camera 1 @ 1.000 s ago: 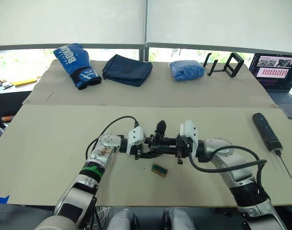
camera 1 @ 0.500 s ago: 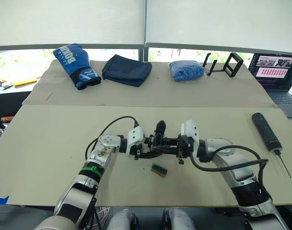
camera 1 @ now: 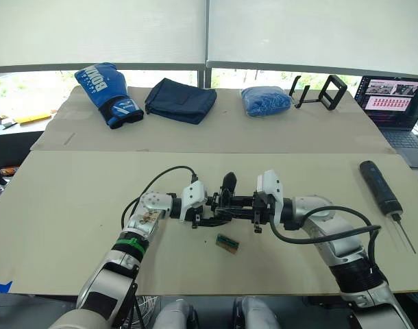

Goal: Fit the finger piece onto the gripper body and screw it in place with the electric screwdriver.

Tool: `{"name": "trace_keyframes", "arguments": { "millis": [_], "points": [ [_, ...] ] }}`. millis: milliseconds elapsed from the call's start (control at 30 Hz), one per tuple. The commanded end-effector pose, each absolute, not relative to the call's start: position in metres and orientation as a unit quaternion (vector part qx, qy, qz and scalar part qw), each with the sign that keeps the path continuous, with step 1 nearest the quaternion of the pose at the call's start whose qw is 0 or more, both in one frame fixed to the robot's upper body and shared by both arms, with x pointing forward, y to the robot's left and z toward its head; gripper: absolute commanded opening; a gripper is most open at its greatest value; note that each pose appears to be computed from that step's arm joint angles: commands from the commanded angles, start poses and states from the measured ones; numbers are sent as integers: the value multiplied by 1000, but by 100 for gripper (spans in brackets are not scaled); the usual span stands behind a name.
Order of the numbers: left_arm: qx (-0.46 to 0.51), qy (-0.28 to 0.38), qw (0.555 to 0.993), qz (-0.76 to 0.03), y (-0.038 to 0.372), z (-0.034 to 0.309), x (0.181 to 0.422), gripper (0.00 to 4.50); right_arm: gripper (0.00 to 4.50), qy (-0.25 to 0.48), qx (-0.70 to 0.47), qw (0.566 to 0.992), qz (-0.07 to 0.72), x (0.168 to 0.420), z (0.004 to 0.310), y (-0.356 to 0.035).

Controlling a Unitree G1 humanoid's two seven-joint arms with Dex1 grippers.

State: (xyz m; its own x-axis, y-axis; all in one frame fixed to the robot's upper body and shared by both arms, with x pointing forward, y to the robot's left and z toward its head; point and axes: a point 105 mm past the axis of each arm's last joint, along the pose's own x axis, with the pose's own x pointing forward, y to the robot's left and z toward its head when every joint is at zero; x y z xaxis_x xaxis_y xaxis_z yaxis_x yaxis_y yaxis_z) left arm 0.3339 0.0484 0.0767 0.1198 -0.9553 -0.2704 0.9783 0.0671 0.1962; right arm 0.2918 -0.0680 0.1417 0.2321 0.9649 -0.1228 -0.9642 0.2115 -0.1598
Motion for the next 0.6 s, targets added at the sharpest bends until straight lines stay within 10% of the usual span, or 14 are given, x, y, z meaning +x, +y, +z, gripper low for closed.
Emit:
{"name": "trace_keyframes", "arguments": {
  "millis": [33, 600],
  "points": [
    [175, 45, 716, -674, 46, 69, 327, 230, 38, 29, -109, 779, 617, 292, 128, -69],
    [178, 48, 723, -666, 46, 69, 330, 230, 38, 58, -96, 764, 636, 281, 121, -63]
  ]
}}
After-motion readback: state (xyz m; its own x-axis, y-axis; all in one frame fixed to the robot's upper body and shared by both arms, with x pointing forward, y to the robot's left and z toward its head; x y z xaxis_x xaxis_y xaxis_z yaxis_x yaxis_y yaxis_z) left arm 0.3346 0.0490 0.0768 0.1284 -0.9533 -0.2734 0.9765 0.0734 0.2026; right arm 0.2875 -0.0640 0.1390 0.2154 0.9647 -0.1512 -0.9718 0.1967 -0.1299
